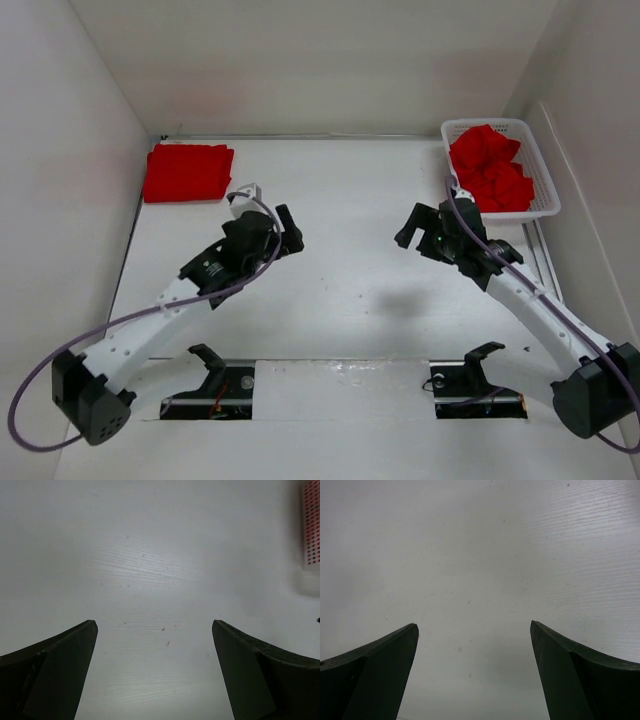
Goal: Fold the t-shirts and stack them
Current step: Put the neatly folded tshirt into the corner of the board with the left arm
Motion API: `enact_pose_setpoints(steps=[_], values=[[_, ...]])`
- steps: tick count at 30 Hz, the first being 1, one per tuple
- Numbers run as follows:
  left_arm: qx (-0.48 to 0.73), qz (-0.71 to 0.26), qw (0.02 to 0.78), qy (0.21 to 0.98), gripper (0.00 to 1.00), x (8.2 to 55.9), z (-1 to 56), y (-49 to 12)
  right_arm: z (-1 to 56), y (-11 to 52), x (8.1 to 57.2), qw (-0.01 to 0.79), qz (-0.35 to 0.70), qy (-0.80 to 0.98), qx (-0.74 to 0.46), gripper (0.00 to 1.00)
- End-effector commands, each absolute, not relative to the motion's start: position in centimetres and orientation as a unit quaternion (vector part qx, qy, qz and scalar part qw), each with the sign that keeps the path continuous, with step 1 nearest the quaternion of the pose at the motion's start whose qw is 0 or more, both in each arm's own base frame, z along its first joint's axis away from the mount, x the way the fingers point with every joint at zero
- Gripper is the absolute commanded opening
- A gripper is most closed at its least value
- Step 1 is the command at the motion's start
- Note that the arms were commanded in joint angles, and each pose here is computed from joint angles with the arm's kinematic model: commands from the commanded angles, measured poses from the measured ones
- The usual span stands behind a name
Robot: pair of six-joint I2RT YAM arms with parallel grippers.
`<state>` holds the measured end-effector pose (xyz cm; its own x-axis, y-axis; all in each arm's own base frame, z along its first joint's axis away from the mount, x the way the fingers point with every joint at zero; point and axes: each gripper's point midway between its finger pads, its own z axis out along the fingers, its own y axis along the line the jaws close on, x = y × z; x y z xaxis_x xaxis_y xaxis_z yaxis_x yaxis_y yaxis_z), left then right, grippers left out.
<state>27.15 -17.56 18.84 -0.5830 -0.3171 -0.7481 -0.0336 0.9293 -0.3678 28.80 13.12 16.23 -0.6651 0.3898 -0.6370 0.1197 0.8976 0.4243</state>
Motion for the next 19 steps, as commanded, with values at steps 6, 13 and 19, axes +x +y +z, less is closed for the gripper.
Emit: enact_pose_setpoints(steps=[6, 13, 19], values=[[-0.138, -0.202, 0.511, 0.824, 1.00, 26.7, 23.4, -16.0, 19.3, 13.9, 29.7, 0.438, 0.198, 0.863, 0.156, 0.99], [-0.136, -0.187, 0.511, 0.828, 1.00, 27.1, 23.4, -15.9, 21.4, 14.0, 29.9, 0.462, 0.194, 0.851, 0.157, 0.99], [-0.130, -0.180, 0.509, 0.832, 1.00, 27.4, 23.1, -16.1, 21.6, 14.1, 29.8, 0.471, 0.182, 0.849, 0.157, 0.99]])
